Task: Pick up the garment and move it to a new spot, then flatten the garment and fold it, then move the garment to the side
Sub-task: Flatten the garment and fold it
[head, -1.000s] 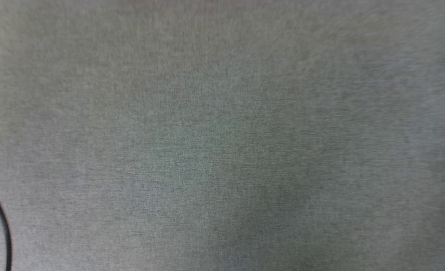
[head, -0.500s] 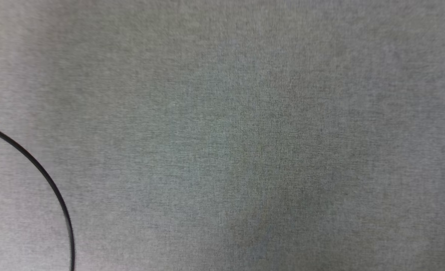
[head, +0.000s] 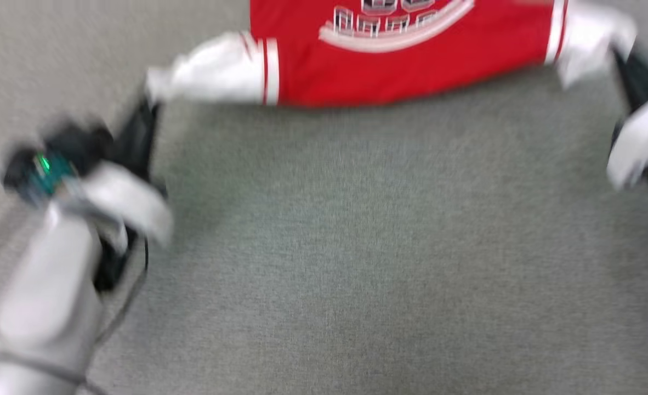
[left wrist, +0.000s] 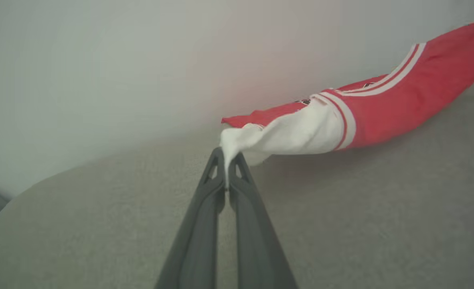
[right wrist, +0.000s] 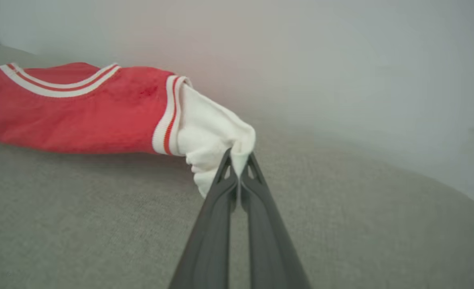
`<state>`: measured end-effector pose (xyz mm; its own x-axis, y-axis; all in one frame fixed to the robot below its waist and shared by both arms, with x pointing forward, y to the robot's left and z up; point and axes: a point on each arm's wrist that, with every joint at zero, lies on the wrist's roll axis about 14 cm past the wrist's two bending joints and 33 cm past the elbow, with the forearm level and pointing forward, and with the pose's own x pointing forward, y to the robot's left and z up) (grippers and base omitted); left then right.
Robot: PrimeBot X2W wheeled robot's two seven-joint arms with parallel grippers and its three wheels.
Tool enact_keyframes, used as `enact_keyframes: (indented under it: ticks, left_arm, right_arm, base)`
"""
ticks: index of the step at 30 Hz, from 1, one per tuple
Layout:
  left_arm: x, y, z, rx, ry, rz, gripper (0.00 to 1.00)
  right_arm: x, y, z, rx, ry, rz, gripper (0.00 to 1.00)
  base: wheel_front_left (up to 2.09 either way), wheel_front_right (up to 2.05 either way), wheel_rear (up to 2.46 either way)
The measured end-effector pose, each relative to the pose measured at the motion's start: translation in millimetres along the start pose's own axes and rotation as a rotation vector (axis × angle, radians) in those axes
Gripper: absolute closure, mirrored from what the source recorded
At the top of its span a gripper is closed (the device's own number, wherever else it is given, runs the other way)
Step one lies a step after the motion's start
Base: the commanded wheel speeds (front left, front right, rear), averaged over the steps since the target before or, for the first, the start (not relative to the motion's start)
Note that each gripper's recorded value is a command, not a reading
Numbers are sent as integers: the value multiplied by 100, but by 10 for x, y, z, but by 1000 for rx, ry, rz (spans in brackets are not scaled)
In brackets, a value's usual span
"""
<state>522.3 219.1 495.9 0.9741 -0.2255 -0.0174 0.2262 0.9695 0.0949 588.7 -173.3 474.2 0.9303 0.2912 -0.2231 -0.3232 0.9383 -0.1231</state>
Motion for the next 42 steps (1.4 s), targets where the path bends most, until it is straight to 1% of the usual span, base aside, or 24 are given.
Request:
enact_keyframes:
  ticks: [2,3,5,8,11,14,16,19,21,23,27,30,34,35,36,37,38,40,42]
  left_arm:
    - [-279,-111,-150,15,52,-20,100]
    - [-423,-154,-220,14,77,-23,100]
    - [-681,-224,-349,-2,130,-24,100]
    - [-986,-305,-459,-18,186,-27,100]
    - [-1290,-370,-592,-15,253,-34,100]
    - [-1525,-434,-659,-18,292,-37,100]
    - [-1637,-481,-674,-29,305,-36,100]
    - [-1784,-582,-711,-55,332,-46,100]
    - [-1870,-583,-715,-54,344,-39,100]
    - [-1956,-566,-728,-46,360,-27,100]
    - [-2035,-582,-696,-62,362,-9,100]
    - [-2100,-670,-744,-79,397,-27,100]
    - [-2123,-755,-771,-90,424,-51,100]
    - [-2115,-762,-762,-90,423,-54,100]
    - [-2107,-783,-754,-92,422,-61,100]
    - [-2097,-811,-739,-96,419,-69,100]
    - [-2090,-838,-724,-100,415,-76,100]
    - [-2078,-908,-691,-102,410,-98,100]
    - [-2088,-994,-674,-101,417,-124,100]
  right_arm:
    - [-233,76,-137,13,45,21,100]
    - [-355,96,-203,0,69,30,100]
    - [-584,75,-299,-10,105,30,100]
    - [-886,126,-448,17,154,41,100]
    - [-1199,180,-658,3,229,60,100]
    - [-1450,234,-806,65,285,61,100]
    - [-1595,294,-875,62,314,77,100]
    - [-1788,273,-930,30,348,83,100]
    - [-1909,294,-993,54,378,84,100]
    - [-2044,299,-1074,42,420,87,100]
    - [-2251,368,-1171,88,470,94,100]
    - [-2384,414,-1271,110,513,99,100]
    - [-2462,428,-1319,143,536,87,100]
    - [-2464,440,-1319,149,535,86,71]
    - [-2460,437,-1312,152,536,84,15]
    - [-2449,426,-1297,159,534,78,0]
    - [-2441,426,-1284,163,535,77,0]
    - [-2426,442,-1274,223,550,70,0]
    - [-2368,444,-1181,241,539,74,0]
  base:
    - [0,0,0]
    - [0,0,0]
    - [0,0,0]
    - [0,0,0]
    - [0,0,0]
    - [0,0,0]
    - [0,0,0]
    - [0,0,0]
    - [0,0,0]
    - [0,0,0]
    - [0,0,0]
    - [0,0,0]
    - [0,0,0]
    - [0,0,0]
    - [0,0,0]
    - [0,0,0]
    - [0,0,0]
    - [0,0,0]
    - [0,0,0]
